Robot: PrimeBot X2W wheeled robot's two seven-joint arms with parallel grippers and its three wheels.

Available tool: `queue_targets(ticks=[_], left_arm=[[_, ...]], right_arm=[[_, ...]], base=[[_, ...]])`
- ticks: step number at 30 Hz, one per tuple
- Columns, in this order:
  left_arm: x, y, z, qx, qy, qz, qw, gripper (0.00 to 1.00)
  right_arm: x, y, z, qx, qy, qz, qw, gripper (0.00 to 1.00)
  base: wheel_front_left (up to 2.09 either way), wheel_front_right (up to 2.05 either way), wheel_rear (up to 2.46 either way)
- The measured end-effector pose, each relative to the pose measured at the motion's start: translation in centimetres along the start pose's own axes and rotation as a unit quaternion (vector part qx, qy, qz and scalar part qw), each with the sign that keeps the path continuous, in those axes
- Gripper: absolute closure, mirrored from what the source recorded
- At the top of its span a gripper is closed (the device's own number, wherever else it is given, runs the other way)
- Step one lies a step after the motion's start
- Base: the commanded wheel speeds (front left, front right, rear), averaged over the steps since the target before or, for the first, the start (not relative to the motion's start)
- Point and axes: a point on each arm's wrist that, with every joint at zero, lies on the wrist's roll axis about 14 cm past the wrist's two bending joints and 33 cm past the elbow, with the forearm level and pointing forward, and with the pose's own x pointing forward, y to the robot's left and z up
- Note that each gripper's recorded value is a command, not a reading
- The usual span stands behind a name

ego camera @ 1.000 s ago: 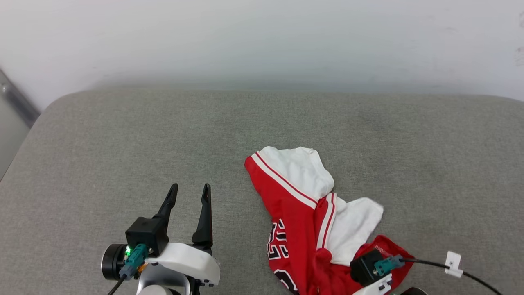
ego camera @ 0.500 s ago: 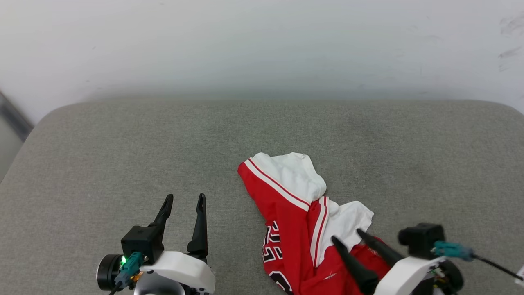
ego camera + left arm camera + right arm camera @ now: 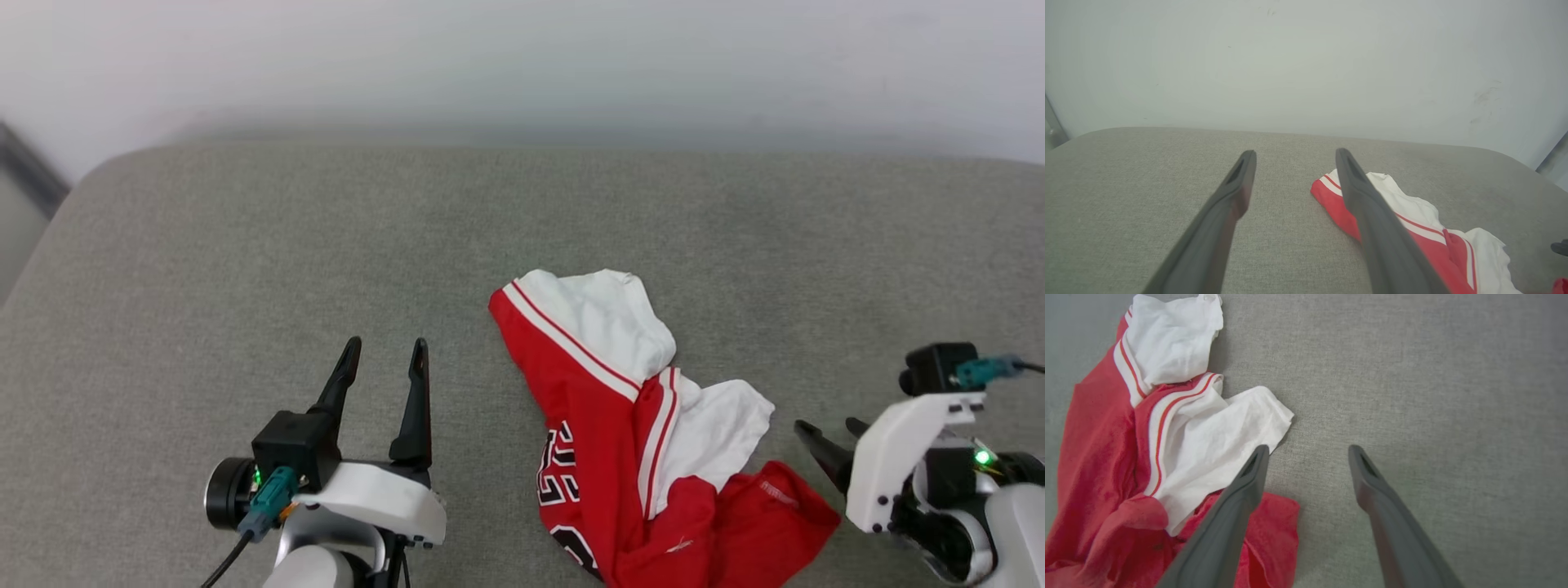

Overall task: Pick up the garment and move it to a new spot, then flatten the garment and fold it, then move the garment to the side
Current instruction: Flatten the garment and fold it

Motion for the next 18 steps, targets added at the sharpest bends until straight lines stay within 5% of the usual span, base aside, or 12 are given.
queue_targets(ticks=[14,15,16,18], left_arm=[[1.7,1.9,-2.1,0.001,0.017,0.030,0.999,0.00],[1.6,2.1,-2.3,0.002,0.020,0.033,0.999,0.00],[1.6,2.2,-2.3,0.002,0.020,0.034,0.999,0.00],[1.6,2.3,-2.4,0.003,0.021,0.036,0.999,0.00]], right_arm=[[7.1,2.5,-4.1,-0.034,0.188,0.053,0.980,0.00],[7.3,2.5,-4.2,-0.033,0.197,0.053,0.978,0.55],[7.3,2.5,-4.3,-0.033,0.203,0.054,0.977,0.96],[7.4,2.5,-4.1,-0.037,0.203,0.054,0.977,1.00]], base=[[0.00,0.00,0.00],[0.00,0.00,0.00],[0.00,0.00,0.00],[0.00,0.00,0.00]])
